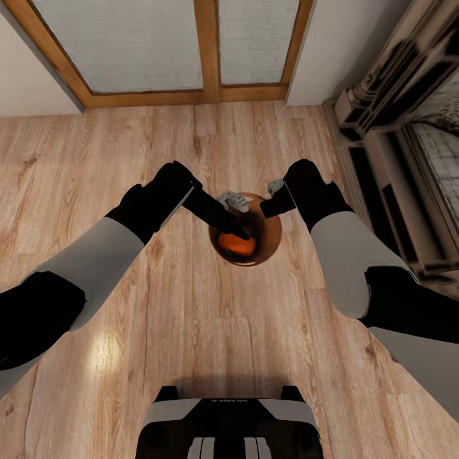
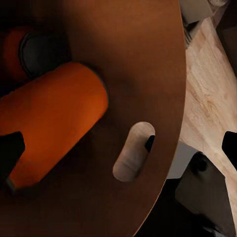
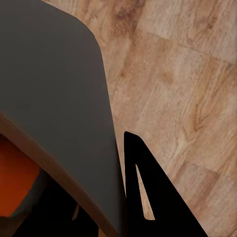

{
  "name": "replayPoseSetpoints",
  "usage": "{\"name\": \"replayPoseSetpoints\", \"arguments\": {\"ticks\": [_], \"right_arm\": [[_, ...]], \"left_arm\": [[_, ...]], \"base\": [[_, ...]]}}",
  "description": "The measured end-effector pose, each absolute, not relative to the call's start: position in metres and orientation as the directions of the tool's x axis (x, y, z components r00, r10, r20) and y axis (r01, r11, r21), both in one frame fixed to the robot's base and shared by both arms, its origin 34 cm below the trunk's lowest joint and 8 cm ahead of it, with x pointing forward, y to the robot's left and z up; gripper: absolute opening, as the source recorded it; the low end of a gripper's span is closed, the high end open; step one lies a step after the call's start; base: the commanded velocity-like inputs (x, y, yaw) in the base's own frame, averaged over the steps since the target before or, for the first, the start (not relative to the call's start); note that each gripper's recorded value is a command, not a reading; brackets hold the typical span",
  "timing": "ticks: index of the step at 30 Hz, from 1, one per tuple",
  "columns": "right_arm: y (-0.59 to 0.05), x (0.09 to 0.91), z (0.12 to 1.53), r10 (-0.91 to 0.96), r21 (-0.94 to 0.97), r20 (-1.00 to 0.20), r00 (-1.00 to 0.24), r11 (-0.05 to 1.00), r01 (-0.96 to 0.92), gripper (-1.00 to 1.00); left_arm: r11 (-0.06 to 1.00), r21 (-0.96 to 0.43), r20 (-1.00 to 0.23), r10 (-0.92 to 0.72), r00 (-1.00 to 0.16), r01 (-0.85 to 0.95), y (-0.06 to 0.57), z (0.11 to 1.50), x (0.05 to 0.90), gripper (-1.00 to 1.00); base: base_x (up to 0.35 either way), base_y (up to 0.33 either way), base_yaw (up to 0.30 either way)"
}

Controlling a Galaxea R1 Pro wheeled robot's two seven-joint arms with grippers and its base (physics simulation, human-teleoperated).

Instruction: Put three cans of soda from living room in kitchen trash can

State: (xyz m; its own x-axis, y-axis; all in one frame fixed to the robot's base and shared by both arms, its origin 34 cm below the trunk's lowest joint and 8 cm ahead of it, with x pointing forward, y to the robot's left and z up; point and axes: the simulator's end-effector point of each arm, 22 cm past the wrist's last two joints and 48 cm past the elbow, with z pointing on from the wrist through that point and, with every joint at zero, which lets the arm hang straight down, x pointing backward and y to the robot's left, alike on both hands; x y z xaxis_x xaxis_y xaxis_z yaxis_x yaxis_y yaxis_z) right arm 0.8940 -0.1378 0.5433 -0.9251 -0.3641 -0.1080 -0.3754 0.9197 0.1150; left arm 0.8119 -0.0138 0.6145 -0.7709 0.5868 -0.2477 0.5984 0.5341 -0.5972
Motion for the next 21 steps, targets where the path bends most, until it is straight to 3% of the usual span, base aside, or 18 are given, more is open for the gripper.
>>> {"name": "replayPoseSetpoints", "arguments": {"ticks": [7,12,15,21], "right_arm": [[-0.13,0.89,0.543,-0.343,0.157,-0.104,-0.934,0.921,-0.356,-1.0],[-0.131,0.889,0.542,-0.347,0.15,-0.101,-0.932,0.921,-0.359,-1.0],[-0.129,0.886,0.54,-0.337,0.167,-0.093,-0.937,0.922,-0.348,-1.0],[-0.13,0.875,0.531,-0.345,0.17,-0.06,-0.937,0.921,-0.35,-1.0]], "left_arm": [[0.429,-0.596,-0.38,0.594,-0.71,0.678,-0.018,0.652,0.804,1.0],[0.42,-0.535,-0.439,0.603,-0.666,0.733,0.049,0.674,0.81,1.0],[0.493,-0.518,-0.416,0.569,-0.709,0.699,0.124,0.669,0.804,1.0],[0.66,-0.492,-0.412,0.397,-0.82,0.567,0.189,0.646,0.811,1.0]], "base": [[0.0,0.0,0.0],[0.0,0.0,0.0],[0.0,0.0,0.0],[0.0,0.0,0.0]]}}
